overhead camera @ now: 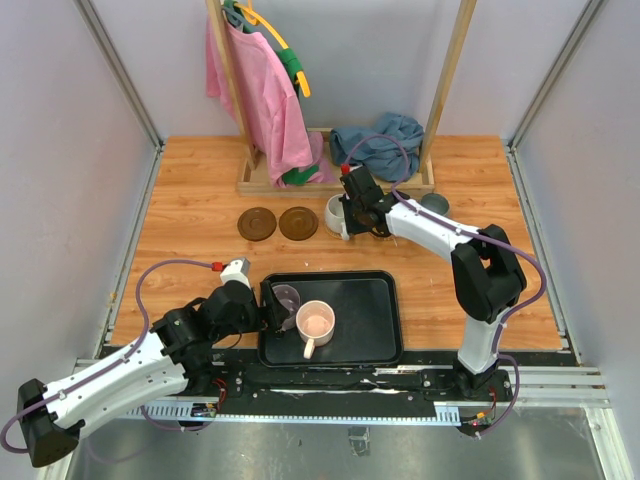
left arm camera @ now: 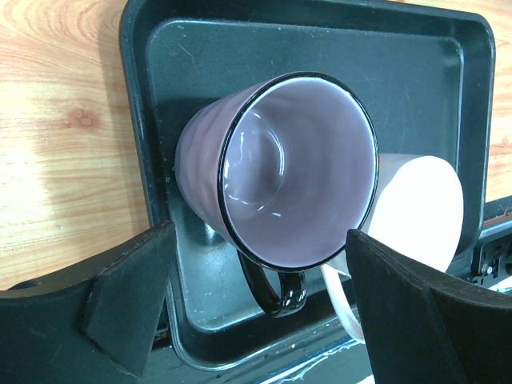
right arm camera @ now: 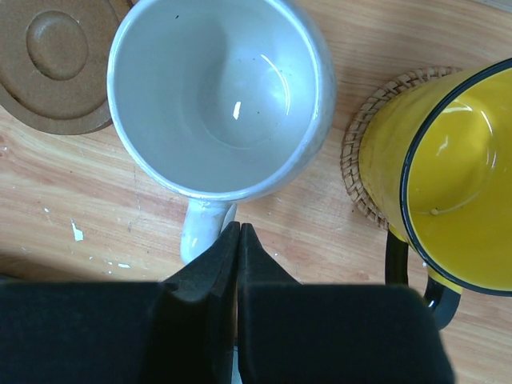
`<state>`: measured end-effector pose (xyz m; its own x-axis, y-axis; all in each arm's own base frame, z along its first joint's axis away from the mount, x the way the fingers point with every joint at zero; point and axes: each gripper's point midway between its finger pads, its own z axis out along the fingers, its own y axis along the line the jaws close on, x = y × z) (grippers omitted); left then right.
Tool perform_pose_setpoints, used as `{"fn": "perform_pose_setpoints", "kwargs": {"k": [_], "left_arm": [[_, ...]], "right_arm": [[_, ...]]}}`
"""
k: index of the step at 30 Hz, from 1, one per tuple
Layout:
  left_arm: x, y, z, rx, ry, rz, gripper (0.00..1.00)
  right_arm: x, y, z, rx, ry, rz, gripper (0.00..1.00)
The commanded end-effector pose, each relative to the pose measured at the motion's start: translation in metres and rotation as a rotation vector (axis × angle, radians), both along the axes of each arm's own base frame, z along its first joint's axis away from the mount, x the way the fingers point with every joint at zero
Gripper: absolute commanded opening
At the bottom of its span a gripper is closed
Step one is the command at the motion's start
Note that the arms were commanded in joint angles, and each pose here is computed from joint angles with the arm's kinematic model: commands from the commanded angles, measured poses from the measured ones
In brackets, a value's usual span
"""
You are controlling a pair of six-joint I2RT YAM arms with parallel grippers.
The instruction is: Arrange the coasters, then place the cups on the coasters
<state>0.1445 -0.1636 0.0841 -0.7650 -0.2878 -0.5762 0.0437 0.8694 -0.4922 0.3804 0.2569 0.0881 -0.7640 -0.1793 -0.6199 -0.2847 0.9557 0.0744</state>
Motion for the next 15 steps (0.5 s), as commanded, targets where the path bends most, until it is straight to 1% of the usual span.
{"fn": "perform_pose_setpoints", "kwargs": {"k": [1, 15], "left_arm": [[0.0042, -0.0047, 0.0149, -0.025, -0.029, 0.004, 0.90], [0.0054, -0.0062, 0.0113, -0.013, -0.024, 0.000, 0.90]], "right_arm": [[0.0044, 0.0023, 0.0074, 0.032, -0.007, -0.008, 0.01], [-0.0008, 0.0119, 0.0040, 0.031, 0.003, 0.024, 0.01]]}}
